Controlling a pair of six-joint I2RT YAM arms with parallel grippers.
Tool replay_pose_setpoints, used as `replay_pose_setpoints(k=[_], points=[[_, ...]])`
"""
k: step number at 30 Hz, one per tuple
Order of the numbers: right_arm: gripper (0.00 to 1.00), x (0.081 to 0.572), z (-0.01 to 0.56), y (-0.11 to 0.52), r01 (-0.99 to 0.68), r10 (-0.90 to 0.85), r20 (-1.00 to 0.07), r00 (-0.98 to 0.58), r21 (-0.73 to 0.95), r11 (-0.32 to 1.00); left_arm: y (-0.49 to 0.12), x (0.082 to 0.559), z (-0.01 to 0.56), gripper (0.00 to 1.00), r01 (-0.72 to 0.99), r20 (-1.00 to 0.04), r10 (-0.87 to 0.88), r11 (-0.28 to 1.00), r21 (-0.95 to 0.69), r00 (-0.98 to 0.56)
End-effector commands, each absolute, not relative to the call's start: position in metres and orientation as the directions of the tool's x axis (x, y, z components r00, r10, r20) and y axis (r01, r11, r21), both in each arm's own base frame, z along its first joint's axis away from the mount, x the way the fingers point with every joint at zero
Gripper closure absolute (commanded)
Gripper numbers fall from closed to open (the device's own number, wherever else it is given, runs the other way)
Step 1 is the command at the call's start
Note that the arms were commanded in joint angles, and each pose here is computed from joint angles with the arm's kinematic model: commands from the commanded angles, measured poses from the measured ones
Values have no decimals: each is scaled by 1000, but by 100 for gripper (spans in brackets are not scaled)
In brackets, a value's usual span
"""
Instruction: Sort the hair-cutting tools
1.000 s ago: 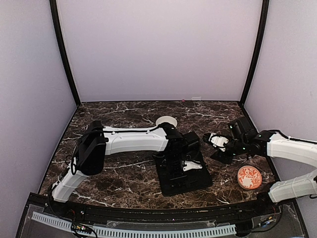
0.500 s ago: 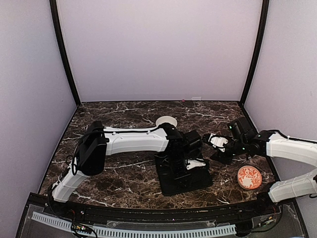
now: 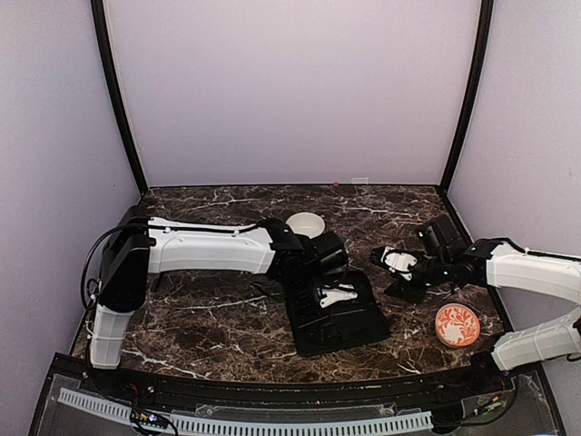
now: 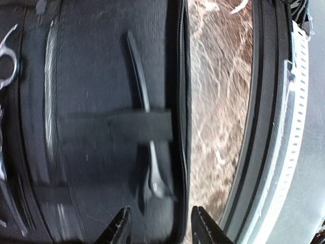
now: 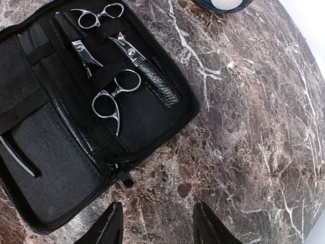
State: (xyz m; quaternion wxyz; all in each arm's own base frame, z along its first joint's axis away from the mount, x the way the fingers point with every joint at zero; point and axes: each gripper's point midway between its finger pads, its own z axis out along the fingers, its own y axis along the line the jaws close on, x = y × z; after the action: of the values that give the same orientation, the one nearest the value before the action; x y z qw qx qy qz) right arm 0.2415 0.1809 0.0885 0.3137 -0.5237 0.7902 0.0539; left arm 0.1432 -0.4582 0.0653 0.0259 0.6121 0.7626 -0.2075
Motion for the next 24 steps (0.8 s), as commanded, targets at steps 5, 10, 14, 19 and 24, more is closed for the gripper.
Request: replay_pose_setpoints(k=[5, 10, 14, 19, 24], points=[[53, 241, 90, 185, -874, -792, -556, -252, -222, 433, -440, 150, 81, 63, 942, -323, 900, 215, -258, -294], [53, 240, 88, 185, -876, -795, -551, -254, -218, 431, -451, 149, 77, 80, 936, -354, 886, 201, -290, -300], [53, 240, 88, 184, -876, -796, -548, -257, -217, 432, -455, 154, 66, 80, 937, -341, 890, 212, -279, -303], [53, 239, 85, 185, -878, -799, -543, -259, -211, 429, -459, 155, 58, 82, 936, -337, 891, 212, -282, -303], [53, 239, 82, 185, -881, -803, -535, -264, -204, 426, -465, 155, 57, 83, 933, -351, 886, 202, -296, -304]])
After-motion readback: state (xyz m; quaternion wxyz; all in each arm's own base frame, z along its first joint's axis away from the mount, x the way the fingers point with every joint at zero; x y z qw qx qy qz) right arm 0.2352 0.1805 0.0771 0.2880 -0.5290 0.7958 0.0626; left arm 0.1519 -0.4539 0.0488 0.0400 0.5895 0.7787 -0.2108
